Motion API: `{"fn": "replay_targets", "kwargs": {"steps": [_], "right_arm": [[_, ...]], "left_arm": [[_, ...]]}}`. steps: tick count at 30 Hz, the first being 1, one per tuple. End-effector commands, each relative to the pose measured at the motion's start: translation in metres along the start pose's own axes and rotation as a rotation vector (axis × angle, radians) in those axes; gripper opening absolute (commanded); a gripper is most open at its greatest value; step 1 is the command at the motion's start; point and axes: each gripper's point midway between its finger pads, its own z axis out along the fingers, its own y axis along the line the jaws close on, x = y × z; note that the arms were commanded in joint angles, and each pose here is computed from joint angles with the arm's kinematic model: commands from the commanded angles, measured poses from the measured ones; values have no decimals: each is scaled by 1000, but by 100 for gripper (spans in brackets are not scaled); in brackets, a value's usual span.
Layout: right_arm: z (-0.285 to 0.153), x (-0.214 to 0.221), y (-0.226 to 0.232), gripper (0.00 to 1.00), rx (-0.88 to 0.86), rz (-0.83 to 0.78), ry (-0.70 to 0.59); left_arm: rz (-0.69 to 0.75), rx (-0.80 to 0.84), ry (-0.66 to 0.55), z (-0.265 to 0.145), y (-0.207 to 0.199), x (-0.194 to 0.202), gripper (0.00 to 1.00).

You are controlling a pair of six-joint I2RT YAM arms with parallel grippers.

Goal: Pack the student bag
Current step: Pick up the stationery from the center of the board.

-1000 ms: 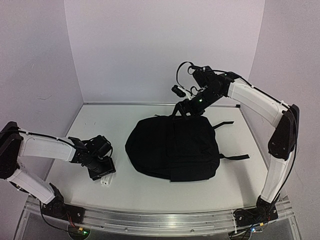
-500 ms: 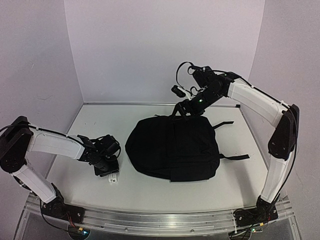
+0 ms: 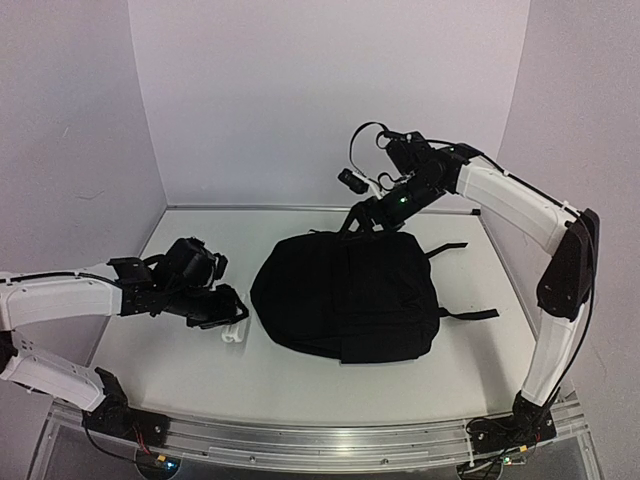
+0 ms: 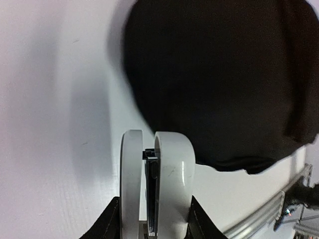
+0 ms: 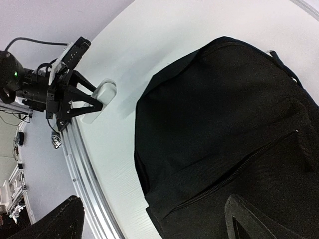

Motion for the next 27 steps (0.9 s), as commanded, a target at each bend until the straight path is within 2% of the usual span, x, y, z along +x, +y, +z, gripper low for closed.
{"fn": "replay_targets", "kwargs": {"steps": [1, 5, 13, 20, 27], "right_arm": [[-24, -8, 45, 98, -167, -69, -63], [-18, 7, 68, 97, -330, -44, -34], [5, 44, 108, 95, -466, -52, 69], [4, 51, 134, 93, -583, -71, 82], [4, 57, 147, 85, -638, -96, 92]], "left_arm": [[198, 424, -17, -42, -96, -16, 20], [293, 615, 50, -55, -134, -3, 20], [452, 834, 113, -83, -187, 18, 19], [493, 901, 174, -82, -207, 29, 19], [517, 992, 141, -100, -219, 27, 19]]}}
